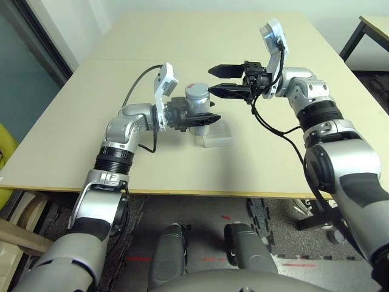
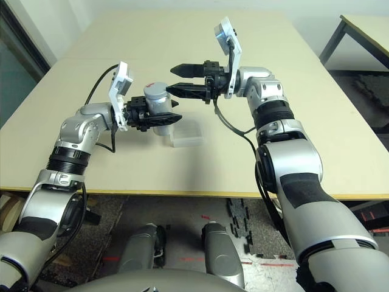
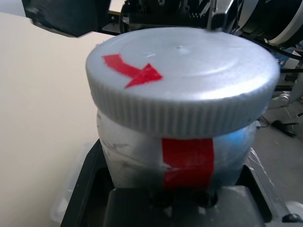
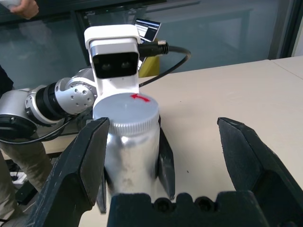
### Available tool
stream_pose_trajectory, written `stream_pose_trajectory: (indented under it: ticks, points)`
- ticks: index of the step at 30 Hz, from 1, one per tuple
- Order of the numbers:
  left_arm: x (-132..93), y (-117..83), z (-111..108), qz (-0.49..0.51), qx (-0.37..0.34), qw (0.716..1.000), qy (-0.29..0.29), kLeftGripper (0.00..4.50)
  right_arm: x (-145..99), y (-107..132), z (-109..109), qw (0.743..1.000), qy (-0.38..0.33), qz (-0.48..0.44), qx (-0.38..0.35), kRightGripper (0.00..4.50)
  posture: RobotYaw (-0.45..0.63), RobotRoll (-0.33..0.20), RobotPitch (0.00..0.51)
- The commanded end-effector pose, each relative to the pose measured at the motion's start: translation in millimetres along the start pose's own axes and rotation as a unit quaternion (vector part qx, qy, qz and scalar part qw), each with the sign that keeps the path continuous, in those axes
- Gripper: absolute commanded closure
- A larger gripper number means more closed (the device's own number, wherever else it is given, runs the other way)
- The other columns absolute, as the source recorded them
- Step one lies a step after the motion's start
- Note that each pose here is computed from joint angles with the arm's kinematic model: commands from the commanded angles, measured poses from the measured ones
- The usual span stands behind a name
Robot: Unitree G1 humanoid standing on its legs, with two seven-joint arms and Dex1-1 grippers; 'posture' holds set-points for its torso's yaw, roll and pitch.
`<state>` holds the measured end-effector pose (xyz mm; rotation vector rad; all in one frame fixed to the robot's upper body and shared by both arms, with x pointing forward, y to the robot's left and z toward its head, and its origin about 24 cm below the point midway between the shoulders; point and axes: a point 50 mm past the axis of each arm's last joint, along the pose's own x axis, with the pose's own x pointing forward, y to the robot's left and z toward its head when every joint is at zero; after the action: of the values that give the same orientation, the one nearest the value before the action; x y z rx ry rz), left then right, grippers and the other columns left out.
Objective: Pour the medicine from the bottle into the box.
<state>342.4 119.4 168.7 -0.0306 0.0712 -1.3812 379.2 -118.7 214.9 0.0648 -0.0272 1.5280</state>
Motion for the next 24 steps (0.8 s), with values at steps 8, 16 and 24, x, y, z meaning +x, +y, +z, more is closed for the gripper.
stream_pose_trajectory:
  ticks: [8,16,24]
  points:
    - [-4,8,5,0.015,0.013,1.000,-0.004,1.84,2,6,7,0.999,0.008,0.046,0.000,0.00,-0.17,0.000,0.075]
    - [4,5,5,0.004,0.016,1.000,-0.003,1.84,19,8,7,0.998,0.005,0.053,-0.014,0.00,-0.17,0.000,0.075]
    - [9,4,3,-0.003,0.019,1.000,0.000,1.84,31,8,6,0.998,0.006,0.052,-0.020,0.00,-0.17,0.000,0.069]
